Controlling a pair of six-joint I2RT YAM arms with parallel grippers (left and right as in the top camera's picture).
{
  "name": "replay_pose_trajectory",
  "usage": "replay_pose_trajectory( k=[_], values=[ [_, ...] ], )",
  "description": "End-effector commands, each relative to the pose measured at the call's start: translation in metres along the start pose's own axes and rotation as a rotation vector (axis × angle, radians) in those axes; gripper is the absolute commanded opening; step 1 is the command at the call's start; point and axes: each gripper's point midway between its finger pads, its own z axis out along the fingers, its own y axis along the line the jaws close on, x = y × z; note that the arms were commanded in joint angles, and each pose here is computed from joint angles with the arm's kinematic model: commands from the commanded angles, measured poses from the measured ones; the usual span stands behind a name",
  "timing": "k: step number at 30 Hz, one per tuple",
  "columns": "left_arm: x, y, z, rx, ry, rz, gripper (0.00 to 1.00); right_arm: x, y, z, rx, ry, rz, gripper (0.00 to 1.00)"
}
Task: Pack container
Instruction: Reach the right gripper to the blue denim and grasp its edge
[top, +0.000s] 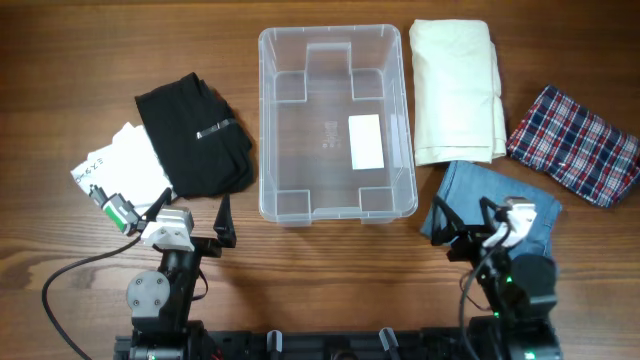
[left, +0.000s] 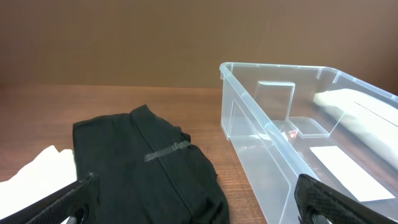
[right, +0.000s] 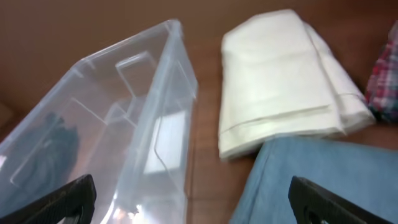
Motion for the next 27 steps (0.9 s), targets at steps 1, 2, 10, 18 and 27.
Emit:
replay_pose_trajectory(
  k=[1,2,10,18,27],
  values=[
    [0.002,0.000,0.000,0.006,0.003,0.008,1.00,-0.069,0.015,-0.032,0.081,-0.045,-0.027,1.00],
    [0.002,0.000,0.000,0.006,0.003,0.008,1.00,-0.076,0.013,-0.037,0.123,-0.006,-0.050,1.00],
    [0.002,0.000,0.000,0.006,0.003,0.008,1.00,-0.077,0.011,-0.021,0.261,0.455,-0.145,1.00],
    [0.002,0.000,0.000,0.006,0.003,0.008,1.00,-0.031,0.003,0.015,0.277,0.706,-0.047,1.00],
    [0.002,0.000,0.000,0.006,0.003,0.008,1.00,-0.029,-0.106,-0.016,0.691,0.726,0.351,1.00]
  ],
)
